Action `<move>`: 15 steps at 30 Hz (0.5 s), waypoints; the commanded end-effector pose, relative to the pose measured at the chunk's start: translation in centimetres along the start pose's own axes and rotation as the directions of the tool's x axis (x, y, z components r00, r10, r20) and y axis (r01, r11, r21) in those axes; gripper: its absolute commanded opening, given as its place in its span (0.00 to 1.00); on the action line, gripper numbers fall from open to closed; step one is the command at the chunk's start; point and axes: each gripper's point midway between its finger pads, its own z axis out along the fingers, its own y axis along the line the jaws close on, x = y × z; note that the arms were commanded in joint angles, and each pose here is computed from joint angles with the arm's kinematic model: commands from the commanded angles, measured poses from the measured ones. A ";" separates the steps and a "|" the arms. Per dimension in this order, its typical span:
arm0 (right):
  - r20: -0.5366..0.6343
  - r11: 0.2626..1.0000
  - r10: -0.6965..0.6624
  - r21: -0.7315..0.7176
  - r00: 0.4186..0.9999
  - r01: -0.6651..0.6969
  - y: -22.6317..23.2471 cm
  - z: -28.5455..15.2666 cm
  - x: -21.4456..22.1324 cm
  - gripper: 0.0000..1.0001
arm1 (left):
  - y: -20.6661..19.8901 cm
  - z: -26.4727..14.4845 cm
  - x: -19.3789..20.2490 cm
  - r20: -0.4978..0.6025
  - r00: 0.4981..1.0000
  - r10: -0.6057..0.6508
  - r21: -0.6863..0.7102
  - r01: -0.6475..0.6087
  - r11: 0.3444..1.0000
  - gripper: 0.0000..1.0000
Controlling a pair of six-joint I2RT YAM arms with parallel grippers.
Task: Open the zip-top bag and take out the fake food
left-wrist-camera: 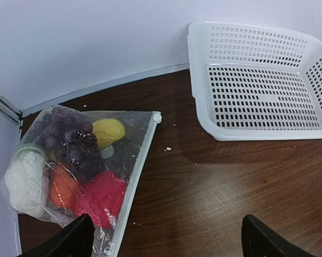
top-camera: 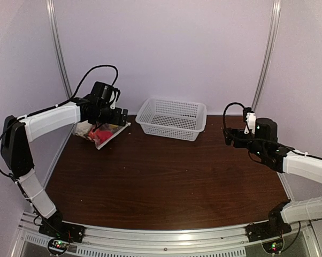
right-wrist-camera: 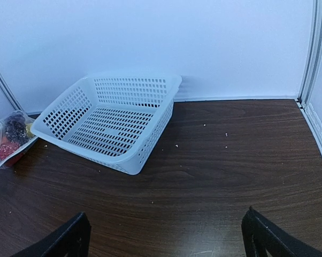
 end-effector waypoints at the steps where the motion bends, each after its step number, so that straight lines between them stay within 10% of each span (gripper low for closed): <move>1: 0.094 0.999 0.013 -0.039 0.995 -0.009 0.7 -0.1 -2.8 1.00 | -0.1 0.2 -0.9 -0.032 0.988 0.152 -0.065 -0.154 0.986 0.98; 15: 0.074 0.983 -0.024 -0.180 0.997 0.037 3.5 -0.1 -3.7 1.00 | -0.3 4.6 3.8 -0.278 0.770 0.575 -0.067 -0.613 0.788 0.98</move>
